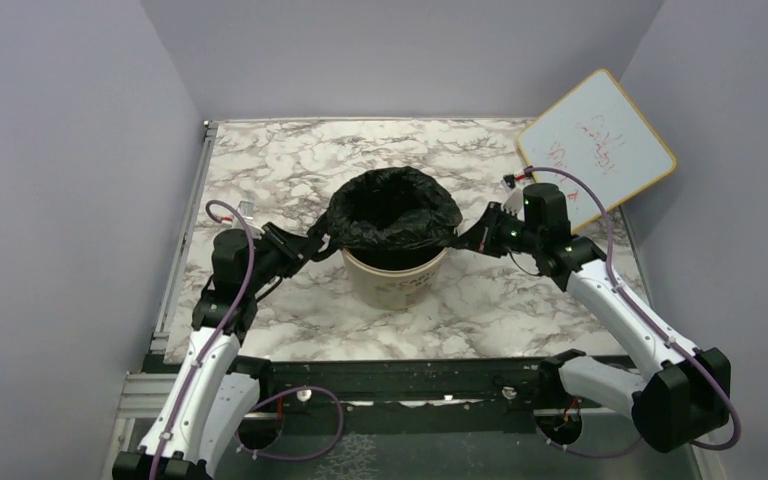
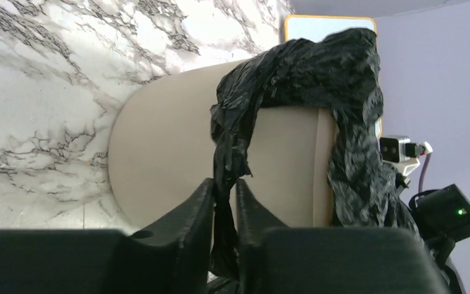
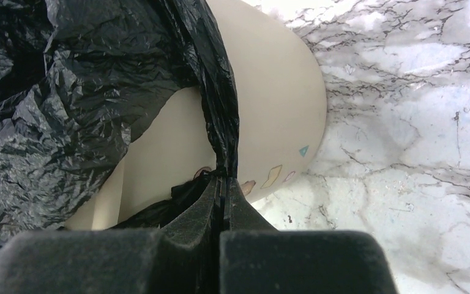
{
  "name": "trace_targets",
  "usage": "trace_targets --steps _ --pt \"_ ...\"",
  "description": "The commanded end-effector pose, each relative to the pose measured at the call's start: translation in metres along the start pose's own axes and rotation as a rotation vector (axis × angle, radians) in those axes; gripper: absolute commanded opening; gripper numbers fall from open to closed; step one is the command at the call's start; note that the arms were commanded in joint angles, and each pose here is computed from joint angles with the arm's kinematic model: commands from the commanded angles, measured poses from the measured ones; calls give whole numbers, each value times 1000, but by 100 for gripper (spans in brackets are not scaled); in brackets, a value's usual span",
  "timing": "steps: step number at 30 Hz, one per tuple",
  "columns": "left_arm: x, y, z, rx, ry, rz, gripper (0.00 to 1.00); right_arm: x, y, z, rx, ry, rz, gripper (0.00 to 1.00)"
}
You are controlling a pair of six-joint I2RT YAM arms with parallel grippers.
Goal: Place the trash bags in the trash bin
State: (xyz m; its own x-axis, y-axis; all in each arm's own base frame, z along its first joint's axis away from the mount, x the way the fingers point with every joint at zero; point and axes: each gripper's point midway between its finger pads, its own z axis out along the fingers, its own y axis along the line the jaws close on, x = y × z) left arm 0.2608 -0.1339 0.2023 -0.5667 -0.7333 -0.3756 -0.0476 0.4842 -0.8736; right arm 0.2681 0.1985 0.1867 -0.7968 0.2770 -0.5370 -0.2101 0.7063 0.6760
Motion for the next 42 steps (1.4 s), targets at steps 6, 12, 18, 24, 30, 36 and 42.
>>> trace_targets --steps 6,12,18,24,30,36,42 --pt "21 -25 -26 156 75 41 0 9 30 -15 -164 28 -51 1" --pt "51 -7 -32 121 240 146 0 29 -10 -19 -7 65 -130 1" --pt "46 27 -22 4 172 140 0 47 -31 4 16 138 -65 1" --pt "41 27 -8 26 162 121 0 22 -39 -1 140 52 -46 7" --pt "35 21 -11 16 157 170 0 -23 -35 -52 309 -208 47 32" --pt "31 8 -13 51 145 169 0 -32 19 -72 57 -312 207 56" --pt "30 4 -14 59 146 182 0 -22 48 -63 -136 -245 394 60"
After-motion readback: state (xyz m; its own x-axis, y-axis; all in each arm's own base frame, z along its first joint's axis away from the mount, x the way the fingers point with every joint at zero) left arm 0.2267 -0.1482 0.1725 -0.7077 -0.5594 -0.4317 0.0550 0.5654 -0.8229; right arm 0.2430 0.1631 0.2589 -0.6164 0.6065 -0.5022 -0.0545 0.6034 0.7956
